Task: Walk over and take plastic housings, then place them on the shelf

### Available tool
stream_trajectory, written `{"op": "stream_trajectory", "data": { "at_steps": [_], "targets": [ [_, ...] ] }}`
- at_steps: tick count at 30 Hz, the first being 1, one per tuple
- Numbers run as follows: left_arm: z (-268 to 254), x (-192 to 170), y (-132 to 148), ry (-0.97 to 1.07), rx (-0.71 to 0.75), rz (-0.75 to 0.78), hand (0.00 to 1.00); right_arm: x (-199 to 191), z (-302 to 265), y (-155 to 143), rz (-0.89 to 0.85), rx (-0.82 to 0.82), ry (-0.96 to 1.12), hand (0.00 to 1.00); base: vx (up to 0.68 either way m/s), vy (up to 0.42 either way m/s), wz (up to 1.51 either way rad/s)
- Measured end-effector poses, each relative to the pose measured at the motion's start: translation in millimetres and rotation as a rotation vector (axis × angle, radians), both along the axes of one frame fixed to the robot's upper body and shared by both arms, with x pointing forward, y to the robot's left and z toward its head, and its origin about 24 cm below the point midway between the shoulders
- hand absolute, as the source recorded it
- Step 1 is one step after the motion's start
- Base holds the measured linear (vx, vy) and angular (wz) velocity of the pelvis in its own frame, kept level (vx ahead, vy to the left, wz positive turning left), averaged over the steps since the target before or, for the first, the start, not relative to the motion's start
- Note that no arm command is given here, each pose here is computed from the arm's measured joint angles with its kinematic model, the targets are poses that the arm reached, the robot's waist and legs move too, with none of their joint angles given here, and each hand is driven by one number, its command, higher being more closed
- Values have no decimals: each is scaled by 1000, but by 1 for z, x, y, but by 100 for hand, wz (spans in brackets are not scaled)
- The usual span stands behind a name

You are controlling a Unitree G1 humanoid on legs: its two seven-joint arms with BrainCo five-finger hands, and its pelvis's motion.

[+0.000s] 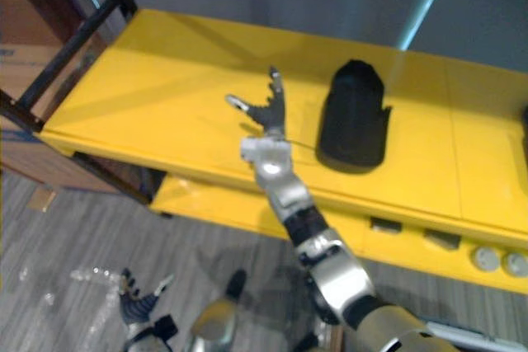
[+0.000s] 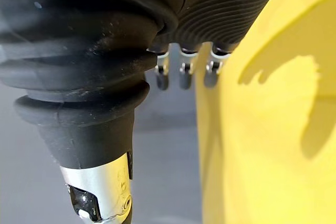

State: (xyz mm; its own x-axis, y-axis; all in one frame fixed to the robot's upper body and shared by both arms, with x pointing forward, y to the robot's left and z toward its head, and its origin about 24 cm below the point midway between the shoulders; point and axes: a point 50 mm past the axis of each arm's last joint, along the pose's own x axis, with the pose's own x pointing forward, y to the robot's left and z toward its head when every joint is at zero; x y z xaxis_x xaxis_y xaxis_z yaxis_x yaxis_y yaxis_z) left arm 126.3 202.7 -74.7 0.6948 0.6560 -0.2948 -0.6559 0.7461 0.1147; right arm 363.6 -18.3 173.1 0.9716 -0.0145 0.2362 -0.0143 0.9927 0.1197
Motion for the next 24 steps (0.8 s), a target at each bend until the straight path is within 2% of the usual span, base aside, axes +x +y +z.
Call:
{"op": "stream_trajectory", "data": {
  "at_steps": [5, 10, 18, 24],
  "targets": [
    [6, 8, -3, -54, -39, 1, 0, 2, 8, 0, 22, -26, -32, 0, 0, 0, 0],
    [12, 13, -2, -96, -64, 18, 0, 8, 21, -13, -12, -61, -80, 0, -45, -12, 1],
    [11, 14, -6, -106, -110, 10, 0, 27, 40, -61, -217, -42, -95, 0, -22, -7, 1],
    [10, 16, -12, -115, -156, 1, 0, 35, 43, -86, -312, -40, -74, 0, -9, -6, -3]
  ]
}}
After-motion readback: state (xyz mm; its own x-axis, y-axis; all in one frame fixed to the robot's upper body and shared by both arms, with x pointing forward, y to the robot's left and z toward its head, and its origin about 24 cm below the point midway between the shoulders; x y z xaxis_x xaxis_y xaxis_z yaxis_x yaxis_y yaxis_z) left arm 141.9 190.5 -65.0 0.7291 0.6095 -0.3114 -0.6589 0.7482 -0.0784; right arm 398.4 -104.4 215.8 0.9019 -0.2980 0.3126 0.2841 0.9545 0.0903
